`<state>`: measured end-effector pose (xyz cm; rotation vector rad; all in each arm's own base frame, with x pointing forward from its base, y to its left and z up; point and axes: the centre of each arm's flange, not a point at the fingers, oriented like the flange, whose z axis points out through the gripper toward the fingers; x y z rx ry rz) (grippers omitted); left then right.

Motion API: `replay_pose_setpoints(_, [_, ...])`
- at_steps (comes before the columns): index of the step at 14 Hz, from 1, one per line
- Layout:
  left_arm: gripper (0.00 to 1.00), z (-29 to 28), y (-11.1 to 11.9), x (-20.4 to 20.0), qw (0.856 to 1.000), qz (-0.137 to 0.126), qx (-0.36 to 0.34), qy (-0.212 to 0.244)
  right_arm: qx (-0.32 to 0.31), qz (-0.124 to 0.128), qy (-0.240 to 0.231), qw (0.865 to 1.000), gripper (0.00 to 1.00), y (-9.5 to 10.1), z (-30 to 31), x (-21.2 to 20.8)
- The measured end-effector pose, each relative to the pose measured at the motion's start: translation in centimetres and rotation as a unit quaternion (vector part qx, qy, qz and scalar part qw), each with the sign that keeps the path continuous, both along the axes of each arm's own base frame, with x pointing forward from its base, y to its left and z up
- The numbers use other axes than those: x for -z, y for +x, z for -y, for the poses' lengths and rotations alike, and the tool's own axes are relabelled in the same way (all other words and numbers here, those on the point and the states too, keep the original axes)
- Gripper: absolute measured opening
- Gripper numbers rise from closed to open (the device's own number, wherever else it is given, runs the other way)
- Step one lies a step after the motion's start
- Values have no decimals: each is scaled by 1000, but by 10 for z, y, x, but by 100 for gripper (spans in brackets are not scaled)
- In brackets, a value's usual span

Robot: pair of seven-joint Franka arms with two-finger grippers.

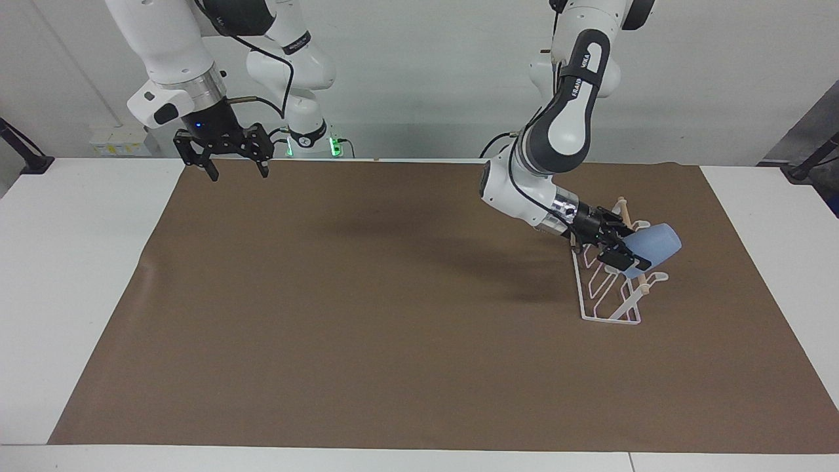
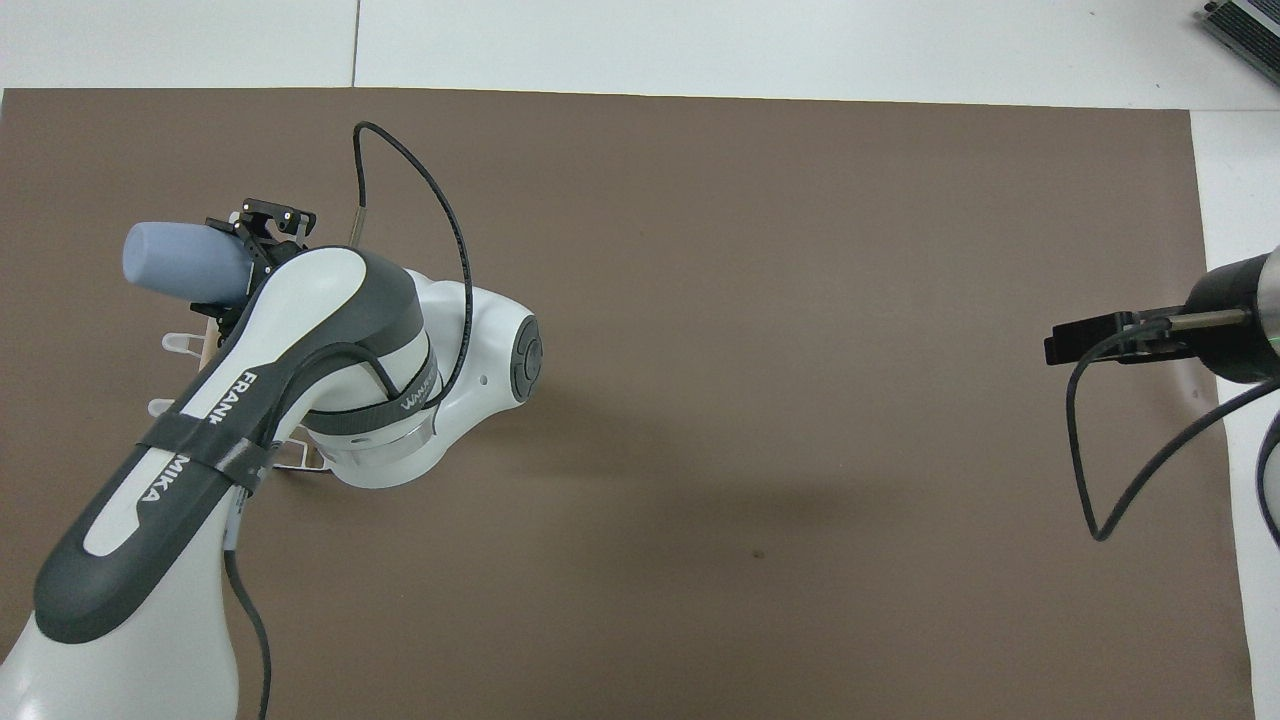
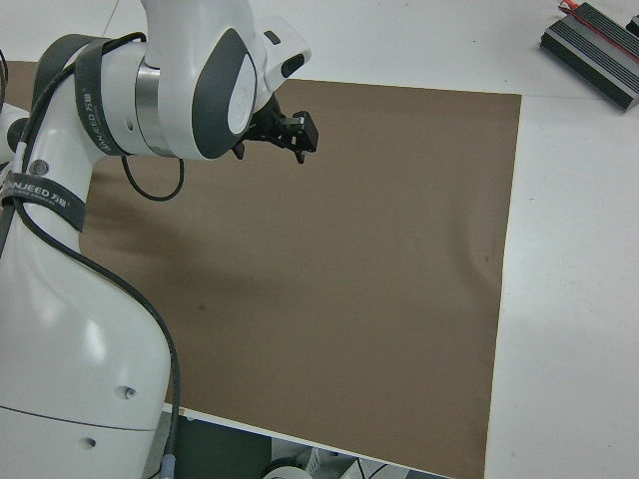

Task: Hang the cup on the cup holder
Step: 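Lower the cup onto a rack peg with the left gripper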

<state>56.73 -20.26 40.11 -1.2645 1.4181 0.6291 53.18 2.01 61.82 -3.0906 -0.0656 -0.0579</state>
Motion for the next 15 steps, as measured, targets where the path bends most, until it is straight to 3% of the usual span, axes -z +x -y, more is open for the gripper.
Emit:
replay_pose_setpoints(11, [82,3,-6,22,1000,-14,5,15,-2,0,0,1000,100,0,-3,0])
replay_pose_setpoints(15, [99,12,-12,25,1000,-15,11,18,-2,0,0,1000,100,0,-3,0])
